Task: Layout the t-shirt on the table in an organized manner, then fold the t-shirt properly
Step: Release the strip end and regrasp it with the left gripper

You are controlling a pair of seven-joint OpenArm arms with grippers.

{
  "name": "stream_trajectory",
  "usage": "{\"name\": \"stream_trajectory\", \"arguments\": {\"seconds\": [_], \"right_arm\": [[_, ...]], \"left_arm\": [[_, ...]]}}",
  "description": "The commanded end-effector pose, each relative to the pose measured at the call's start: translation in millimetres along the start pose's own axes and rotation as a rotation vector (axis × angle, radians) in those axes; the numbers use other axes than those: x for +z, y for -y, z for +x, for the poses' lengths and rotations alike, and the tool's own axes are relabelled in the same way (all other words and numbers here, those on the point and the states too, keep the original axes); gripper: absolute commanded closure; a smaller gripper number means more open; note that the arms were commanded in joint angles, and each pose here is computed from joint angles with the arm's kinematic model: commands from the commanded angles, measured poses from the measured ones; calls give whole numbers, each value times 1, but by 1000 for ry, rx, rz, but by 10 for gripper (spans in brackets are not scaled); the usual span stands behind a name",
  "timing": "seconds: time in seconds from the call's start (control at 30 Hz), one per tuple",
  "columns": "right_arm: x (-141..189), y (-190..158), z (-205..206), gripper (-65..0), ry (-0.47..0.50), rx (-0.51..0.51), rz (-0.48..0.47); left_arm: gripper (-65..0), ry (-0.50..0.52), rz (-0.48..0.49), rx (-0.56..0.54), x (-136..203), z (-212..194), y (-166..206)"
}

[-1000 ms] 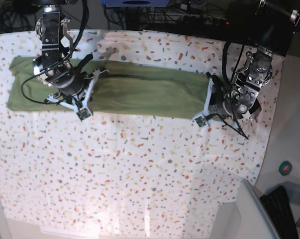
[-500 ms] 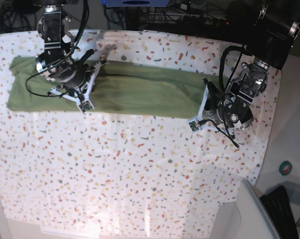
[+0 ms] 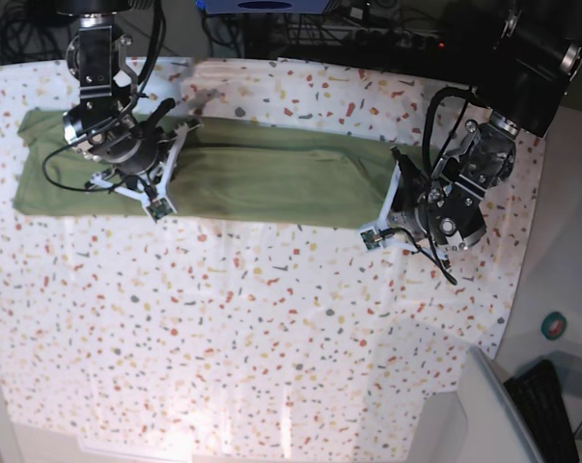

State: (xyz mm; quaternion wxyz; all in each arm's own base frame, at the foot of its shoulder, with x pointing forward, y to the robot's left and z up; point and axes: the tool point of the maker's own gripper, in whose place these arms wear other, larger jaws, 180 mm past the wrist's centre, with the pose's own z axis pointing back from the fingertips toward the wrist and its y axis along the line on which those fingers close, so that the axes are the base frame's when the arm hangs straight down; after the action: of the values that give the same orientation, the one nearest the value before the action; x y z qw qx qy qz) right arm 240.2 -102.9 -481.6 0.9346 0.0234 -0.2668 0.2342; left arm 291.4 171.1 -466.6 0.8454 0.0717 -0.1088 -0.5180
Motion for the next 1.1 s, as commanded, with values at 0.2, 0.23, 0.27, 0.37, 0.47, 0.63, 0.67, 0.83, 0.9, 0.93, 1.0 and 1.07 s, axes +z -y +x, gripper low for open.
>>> {"name": "stream_trajectory", "arguments": {"seconds": [0.2, 0.23, 0.27, 0.37, 0.47, 0.63, 0.67, 0.83, 0.9, 0.93, 1.0, 1.07], "right_arm": [[2, 5, 11, -36, 36, 0, -11], [2, 5, 11, -36, 36, 0, -11], [2, 5, 11, -36, 36, 0, -11], [2, 5, 11, -36, 36, 0, -11], [3, 5, 11, -36, 37, 1, -11], [4, 6, 13, -36, 44, 2, -15], [4, 6, 13, -36, 44, 2, -15], [4, 6, 14, -36, 45, 3, -16], [4, 6, 14, -36, 45, 3, -16], [4, 6, 14, -36, 45, 3, -16], [4, 6, 14, -36, 45, 3, -16], [4, 6, 14, -36, 44, 2, -15]], "left_arm": [[-257, 16, 63, 13, 11, 6, -29], [-276, 21, 70, 12, 13, 8, -33], [-295, 25, 78, 12, 15, 10, -37], [-306, 33, 91, 13, 18, 14, -44], [-299, 36, 95, 14, 19, 15, -46], [-298, 27, 102, 15, 20, 10, -49], [-298, 24, 110, 12, 22, 7, -52], [-295, 124, 175, 83, 51, 12, -62], [-281, 141, 176, 100, 55, 9, -54], [-248, 138, 162, 101, 52, 6, -47], [-87, 123, 133, 102, 45, 0, -33], [0, 113, 109, 107, 40, -6, -21]]}}
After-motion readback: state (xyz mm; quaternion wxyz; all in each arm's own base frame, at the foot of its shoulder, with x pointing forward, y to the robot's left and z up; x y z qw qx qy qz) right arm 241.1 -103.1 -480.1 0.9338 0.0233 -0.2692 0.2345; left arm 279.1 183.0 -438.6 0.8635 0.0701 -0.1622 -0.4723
